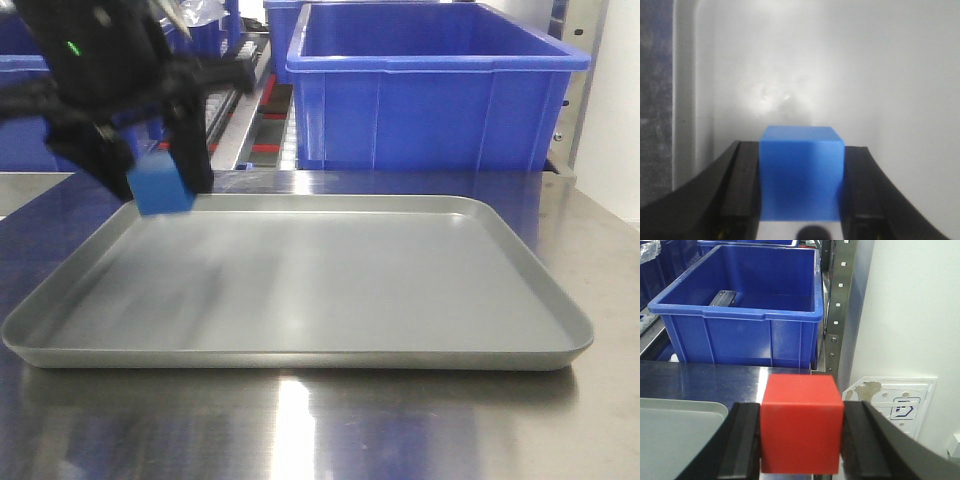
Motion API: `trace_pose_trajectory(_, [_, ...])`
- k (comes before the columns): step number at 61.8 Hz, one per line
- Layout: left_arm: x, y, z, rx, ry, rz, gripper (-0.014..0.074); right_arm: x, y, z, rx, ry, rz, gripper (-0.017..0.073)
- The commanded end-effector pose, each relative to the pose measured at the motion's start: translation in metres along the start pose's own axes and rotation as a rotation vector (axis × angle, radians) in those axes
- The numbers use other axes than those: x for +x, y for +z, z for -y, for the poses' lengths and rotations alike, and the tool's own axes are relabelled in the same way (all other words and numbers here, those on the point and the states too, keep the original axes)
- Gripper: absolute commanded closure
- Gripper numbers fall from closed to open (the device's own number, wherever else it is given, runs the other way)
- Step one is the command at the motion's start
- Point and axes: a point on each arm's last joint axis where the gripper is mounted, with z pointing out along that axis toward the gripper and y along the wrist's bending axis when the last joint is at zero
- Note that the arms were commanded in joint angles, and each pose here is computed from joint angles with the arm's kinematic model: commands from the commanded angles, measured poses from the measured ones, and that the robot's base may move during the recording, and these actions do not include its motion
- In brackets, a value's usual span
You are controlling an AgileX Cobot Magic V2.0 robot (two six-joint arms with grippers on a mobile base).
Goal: Sort and place red and blue blocks on shelf
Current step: 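Lift the blue cube off the tray with the left gripper, then hold both cubes raised, blue in left gripper, red in right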
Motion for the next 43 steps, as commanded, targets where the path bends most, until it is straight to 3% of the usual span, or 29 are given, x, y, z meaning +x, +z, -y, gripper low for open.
trace_pose_trajectory(1, [-0.003,-0.04,0.0,0.15,0.067,0.164,0.0468,-0.018,-0.002,0.001,0.009,-0.001,0.116,0.0511])
trace_pose_trajectory(3, [0.001,-0.049,-0.003,0.178,0.132,0.206,0.0468,-0.018,-0.002,0.001,0.009,-0.001,0.116,0.0511])
trace_pose_trajectory(9, [0.013,-0.068,-0.012,0.275,0.201,0.33,0.0468,-0.018,-0.002,0.001,0.009,-0.001,0.116,0.0511])
trace_pose_trajectory(11, [0.017,-0.077,-0.016,0.285,0.244,0.385,0.0468,-0.018,-0.002,0.001,0.009,-0.001,0.116,0.0511])
trace_pose_trajectory(18, [0.033,-0.096,-0.035,0.281,0.3,0.54,0.0468,-0.018,-0.002,0.001,0.009,-0.001,0.116,0.0511])
trace_pose_trajectory(24, [0.047,-0.109,-0.053,0.261,0.292,0.662,0.0468,-0.018,-0.002,0.001,0.009,-0.001,0.116,0.0511])
trace_pose_trajectory(33, [0.073,-0.121,-0.086,0.214,0.219,0.879,0.0468,-0.018,-0.002,0.001,0.009,-0.001,0.116,0.0511])
trace_pose_trajectory(43, [0.101,-0.133,-0.11,0.171,0.176,1.053,0.0468,-0.018,-0.002,0.001,0.009,-0.001,0.116,0.0511])
